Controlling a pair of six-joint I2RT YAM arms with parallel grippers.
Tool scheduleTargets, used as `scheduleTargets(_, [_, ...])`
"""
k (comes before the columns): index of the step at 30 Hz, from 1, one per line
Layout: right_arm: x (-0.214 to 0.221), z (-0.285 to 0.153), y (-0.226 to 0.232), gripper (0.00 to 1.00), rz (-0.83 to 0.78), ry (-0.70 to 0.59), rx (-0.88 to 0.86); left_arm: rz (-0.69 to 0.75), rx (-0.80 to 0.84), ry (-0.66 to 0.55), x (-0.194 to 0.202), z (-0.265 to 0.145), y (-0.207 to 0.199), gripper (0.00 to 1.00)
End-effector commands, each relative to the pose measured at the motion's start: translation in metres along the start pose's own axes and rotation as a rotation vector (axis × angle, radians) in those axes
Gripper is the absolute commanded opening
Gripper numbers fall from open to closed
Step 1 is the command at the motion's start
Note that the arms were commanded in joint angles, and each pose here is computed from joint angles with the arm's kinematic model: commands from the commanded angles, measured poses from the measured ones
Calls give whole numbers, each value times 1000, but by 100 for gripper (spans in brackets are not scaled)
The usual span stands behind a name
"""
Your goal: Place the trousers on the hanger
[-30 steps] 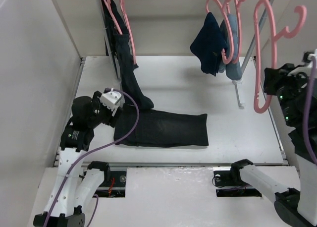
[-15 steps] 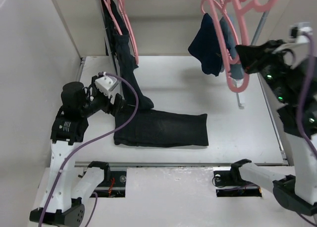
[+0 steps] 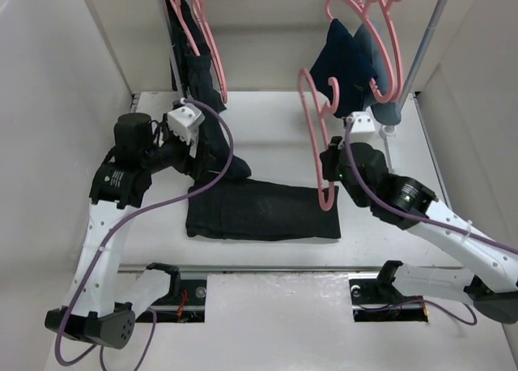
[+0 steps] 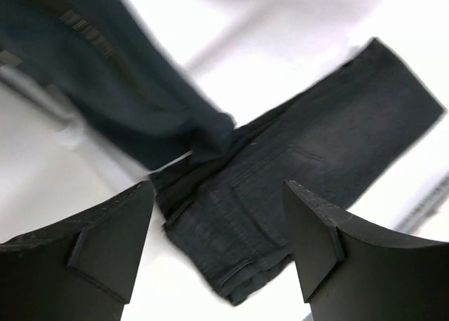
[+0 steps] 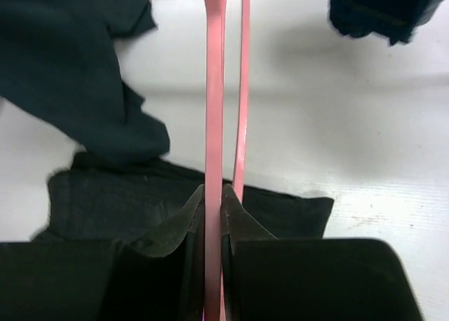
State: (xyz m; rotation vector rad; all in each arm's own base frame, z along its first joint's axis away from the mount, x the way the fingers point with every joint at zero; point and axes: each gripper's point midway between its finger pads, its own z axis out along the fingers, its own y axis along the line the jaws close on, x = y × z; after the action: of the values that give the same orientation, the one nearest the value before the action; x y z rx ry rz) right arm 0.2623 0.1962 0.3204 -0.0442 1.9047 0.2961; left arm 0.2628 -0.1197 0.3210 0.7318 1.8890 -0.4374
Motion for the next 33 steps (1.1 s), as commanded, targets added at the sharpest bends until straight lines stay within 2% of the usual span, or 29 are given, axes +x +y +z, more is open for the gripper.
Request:
scheduleTargets(1, [-33, -12, -9, 0, 151, -129, 52, -44, 72, 36, -6, 11, -17, 71])
scheduleTargets(3, [-8, -4, -9, 0, 148, -83, 101, -59, 138, 56, -7, 21, -34, 71])
scheduleTargets(7, [80, 18, -2, 0, 148, 50, 188, -74, 274, 99, -13, 50, -71, 71])
scheduleTargets(11, [147, 15, 29, 0, 110, 141, 89, -101, 325, 76, -38, 64, -87, 72])
scheduleTargets(14, [178, 8, 53, 0, 95, 193, 52, -134, 362, 116, -37, 87, -99, 74])
scheduleTargets(15, [197, 8, 47, 0, 46, 237, 96, -164, 385, 157, -29, 98, -104, 75])
scheduleTargets(19, [231, 1, 62, 0, -11, 302, 101, -248, 429, 223, -10, 122, -118, 76])
scheduleTargets(25, [271, 1, 77, 0, -50, 386, 80, -320, 487, 272, 5, 135, -132, 88])
scheduleTargets(30, [280, 1, 82, 0, -68, 393, 33, -328, 508, 284, 11, 139, -138, 88])
scheduleTargets(33, [280, 1, 82, 0, -76, 385, 15, -313, 444, 351, 37, 150, -132, 83])
